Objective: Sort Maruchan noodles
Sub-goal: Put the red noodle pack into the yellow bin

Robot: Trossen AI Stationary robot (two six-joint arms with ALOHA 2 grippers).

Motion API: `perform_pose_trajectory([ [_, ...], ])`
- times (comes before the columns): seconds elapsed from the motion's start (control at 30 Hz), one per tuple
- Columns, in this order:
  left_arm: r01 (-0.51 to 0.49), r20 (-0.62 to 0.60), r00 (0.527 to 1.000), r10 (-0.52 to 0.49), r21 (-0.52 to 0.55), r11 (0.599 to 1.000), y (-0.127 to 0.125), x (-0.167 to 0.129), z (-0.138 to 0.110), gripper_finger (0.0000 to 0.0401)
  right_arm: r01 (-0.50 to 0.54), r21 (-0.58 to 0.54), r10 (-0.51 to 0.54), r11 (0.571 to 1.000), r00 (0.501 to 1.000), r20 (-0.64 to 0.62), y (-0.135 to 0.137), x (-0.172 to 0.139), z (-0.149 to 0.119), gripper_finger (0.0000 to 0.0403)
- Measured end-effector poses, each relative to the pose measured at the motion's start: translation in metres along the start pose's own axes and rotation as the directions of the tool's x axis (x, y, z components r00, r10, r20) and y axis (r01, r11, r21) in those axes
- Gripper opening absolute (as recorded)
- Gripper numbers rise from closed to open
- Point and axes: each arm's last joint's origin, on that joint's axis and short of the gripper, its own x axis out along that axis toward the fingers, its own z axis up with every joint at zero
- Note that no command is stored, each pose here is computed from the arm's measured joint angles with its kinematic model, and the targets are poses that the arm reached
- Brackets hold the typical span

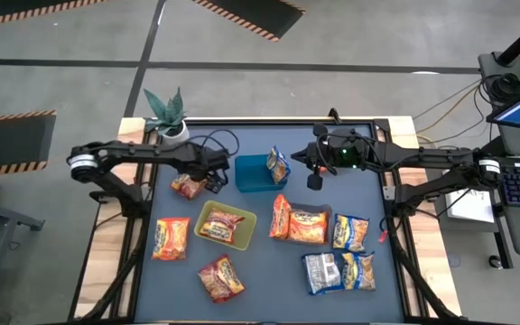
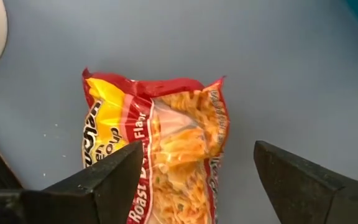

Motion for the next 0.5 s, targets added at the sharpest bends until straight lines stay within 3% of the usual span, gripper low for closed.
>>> perform_pose_trajectory([
  [0.5, -0.154, -0.062, 0.985, 0.16, 0.09, 0.984, -0.009, 0.036, 0.001, 0.0284, -0.002, -0.012, 0.002, 1.0, 1.0, -0.007, 0.001, 0.001, -0.002, 0.0009],
])
